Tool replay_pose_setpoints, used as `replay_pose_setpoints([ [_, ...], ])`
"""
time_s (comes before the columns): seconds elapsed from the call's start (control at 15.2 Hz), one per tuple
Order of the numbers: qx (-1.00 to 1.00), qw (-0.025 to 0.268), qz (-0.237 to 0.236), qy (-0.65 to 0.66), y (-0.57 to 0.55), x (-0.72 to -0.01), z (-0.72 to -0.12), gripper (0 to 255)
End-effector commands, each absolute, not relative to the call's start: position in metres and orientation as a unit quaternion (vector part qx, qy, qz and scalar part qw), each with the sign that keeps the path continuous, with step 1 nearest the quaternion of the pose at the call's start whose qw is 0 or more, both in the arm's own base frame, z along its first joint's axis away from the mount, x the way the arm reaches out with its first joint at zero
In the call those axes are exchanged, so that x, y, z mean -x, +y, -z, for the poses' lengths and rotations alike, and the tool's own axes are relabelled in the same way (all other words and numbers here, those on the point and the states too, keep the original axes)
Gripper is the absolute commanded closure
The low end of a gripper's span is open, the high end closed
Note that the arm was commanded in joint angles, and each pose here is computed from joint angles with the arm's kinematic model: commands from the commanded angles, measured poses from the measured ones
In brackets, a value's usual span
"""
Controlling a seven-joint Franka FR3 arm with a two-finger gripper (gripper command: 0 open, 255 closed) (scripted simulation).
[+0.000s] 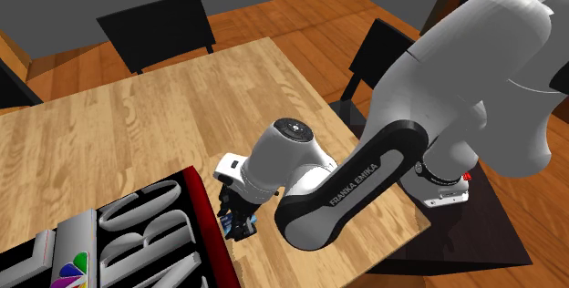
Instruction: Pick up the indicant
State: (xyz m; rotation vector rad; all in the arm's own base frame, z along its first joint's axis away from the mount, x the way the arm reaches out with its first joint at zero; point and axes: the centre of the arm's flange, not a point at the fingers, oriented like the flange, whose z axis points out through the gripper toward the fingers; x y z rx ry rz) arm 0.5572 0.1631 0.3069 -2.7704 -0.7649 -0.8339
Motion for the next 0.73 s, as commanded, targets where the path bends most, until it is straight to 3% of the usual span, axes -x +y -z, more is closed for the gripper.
replay_pose_setpoints([
  [0.0,0.923,0.074,0.278,-0.255,0.163,-0.557,-0.307,255],
  [0.66,0.923,0.074,0.278,-0.255,0.164,-0.557,-0.344,255],
])
